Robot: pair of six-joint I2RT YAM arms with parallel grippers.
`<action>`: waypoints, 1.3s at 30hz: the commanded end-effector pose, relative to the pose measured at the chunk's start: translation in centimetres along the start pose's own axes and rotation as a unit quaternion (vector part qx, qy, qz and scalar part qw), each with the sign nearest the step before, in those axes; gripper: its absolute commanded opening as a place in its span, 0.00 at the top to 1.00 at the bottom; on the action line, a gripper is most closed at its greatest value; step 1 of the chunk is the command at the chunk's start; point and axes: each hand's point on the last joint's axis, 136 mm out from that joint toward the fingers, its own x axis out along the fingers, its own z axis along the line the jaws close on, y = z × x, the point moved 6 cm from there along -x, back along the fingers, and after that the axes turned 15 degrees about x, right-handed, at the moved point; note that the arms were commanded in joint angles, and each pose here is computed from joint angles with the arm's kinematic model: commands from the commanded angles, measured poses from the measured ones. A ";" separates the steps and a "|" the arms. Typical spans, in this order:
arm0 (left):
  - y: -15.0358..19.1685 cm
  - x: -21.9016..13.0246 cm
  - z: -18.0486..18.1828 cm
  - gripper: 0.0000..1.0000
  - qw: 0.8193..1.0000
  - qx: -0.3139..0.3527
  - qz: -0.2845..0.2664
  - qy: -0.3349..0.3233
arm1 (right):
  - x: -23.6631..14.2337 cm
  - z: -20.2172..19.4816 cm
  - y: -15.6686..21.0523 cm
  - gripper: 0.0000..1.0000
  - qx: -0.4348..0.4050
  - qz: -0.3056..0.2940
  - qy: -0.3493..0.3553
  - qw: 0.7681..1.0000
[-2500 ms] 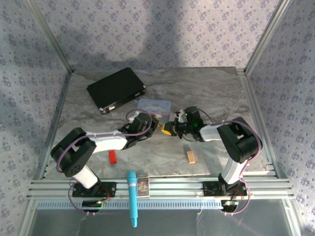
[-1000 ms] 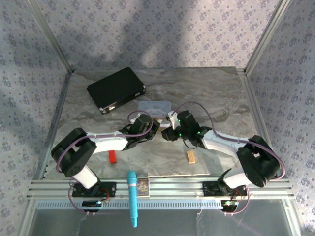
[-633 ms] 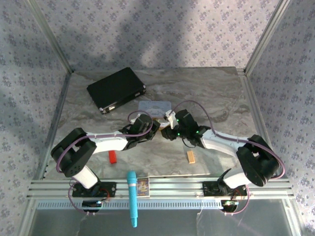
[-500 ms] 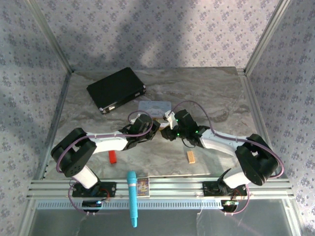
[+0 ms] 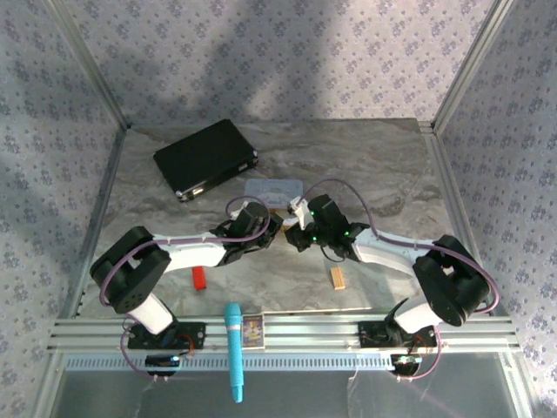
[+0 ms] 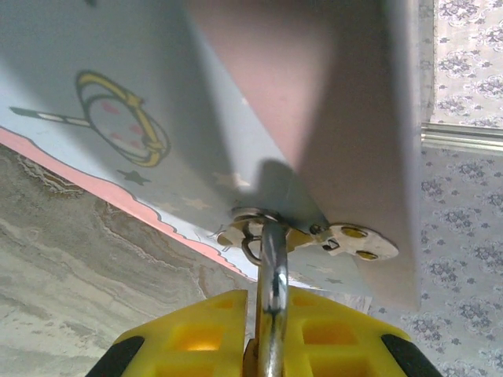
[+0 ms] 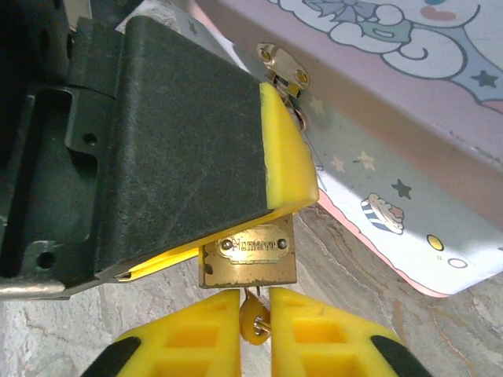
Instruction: Unlock the padlock with the key
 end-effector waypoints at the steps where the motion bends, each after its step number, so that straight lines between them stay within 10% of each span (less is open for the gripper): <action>1: -0.1 -0.6 -2.6 1.00 0.999 -0.006 0.000 0.050 | 0.0 -1.3 0.3 0.88 0.023 -0.001 0.005 1.000; 13: 0.1 -0.5 -2.5 1.00 0.999 -0.010 0.005 0.053 | -0.2 -3.2 0.4 0.97 0.098 -0.013 -0.037 0.994; 29: 0.3 -0.2 -2.5 1.00 0.998 -0.020 0.015 0.061 | -0.4 -3.9 0.8 0.82 0.090 -0.026 0.006 0.996; 39: 0.6 -0.2 -2.3 1.00 0.998 -0.023 0.023 0.062 | 0.0 -4.9 0.5 0.98 0.183 -0.017 -0.079 0.980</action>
